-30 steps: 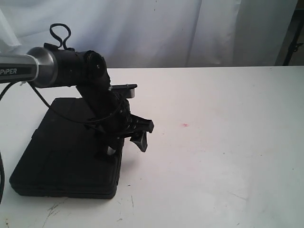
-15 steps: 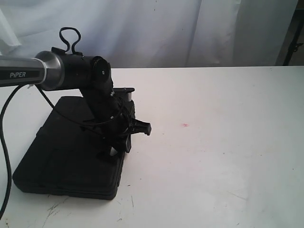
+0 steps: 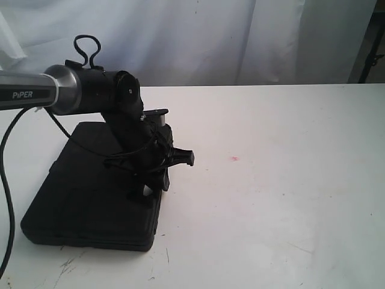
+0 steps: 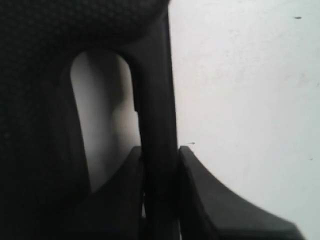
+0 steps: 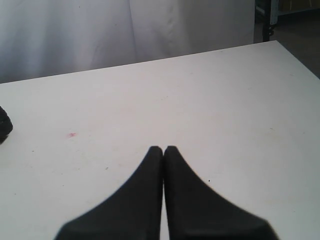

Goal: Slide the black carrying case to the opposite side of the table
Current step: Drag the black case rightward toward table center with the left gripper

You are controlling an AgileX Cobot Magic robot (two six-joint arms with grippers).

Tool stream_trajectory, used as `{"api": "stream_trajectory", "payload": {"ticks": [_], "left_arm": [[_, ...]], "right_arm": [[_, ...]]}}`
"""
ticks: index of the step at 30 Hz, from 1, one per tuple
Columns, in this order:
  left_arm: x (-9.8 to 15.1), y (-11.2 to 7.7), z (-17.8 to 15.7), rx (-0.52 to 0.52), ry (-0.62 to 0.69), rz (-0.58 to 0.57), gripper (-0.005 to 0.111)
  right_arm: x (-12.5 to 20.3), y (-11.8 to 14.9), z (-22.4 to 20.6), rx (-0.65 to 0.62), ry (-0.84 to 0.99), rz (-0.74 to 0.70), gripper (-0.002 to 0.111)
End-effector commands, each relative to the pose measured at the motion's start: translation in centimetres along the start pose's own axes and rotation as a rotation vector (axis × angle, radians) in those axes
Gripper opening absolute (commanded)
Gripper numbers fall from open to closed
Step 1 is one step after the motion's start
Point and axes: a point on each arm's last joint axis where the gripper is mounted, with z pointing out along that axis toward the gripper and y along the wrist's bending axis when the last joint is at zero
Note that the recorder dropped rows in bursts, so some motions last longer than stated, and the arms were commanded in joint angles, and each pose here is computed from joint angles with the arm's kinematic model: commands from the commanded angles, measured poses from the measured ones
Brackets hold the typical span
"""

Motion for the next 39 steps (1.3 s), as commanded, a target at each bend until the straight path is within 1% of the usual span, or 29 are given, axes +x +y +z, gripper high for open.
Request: {"api": "stream_trajectory", "payload": {"ticks": [1, 8, 13, 17, 20, 22, 25, 28, 31, 32, 33, 39], "left_arm": [[-0.3, -0.8, 0.0, 0.065, -0.033, -0.049, 0.000], [-0.5, -1.7, -0.1, 0.160, -0.057, -0.080, 0.000], [-0.3, -2.6, 0.1, 0.171, -0.068, -0.064, 0.000], [-0.2, -3.7, 0.1, 0.207, -0.082, -0.074, 0.000], [-1.1, -5.0, -1.4, 0.230, -0.111, -0.037, 0.000], [-1.7, -5.8, -2.6, 0.252, -0.133, -0.035, 0.000], [-2.2, -6.1, -3.5, 0.247, -0.143, -0.055, 0.000], [-2.0, -6.5, -3.5, 0.249, -0.140, -0.054, 0.000], [-1.6, -8.0, -3.4, 0.260, -0.161, -0.029, 0.000], [-1.6, -8.1, -3.3, 0.263, -0.171, -0.032, 0.000], [-1.7, -8.1, -3.4, 0.267, -0.178, -0.049, 0.000], [-1.8, -7.9, -3.2, 0.240, -0.189, -0.060, 0.000]], "right_arm": [[0.0, 0.0, 0.0, 0.006, -0.008, -0.004, 0.000], [0.0, 0.0, 0.0, 0.006, -0.008, -0.004, 0.000], [0.0, 0.0, 0.0, 0.006, -0.008, -0.004, 0.000], [0.0, 0.0, 0.0, 0.006, -0.008, -0.004, 0.000], [0.0, 0.0, 0.0, 0.006, -0.008, -0.004, 0.000], [0.0, 0.0, 0.0, 0.006, -0.008, -0.004, 0.000], [0.0, 0.0, 0.0, 0.006, -0.008, -0.004, 0.000], [0.0, 0.0, 0.0, 0.006, -0.008, -0.004, 0.000], [0.0, 0.0, 0.0, 0.006, -0.008, -0.004, 0.000], [0.0, 0.0, 0.0, 0.006, -0.008, -0.004, 0.000], [0.0, 0.0, 0.0, 0.006, -0.008, -0.004, 0.000], [0.0, 0.0, 0.0, 0.006, -0.008, -0.004, 0.000]]}}
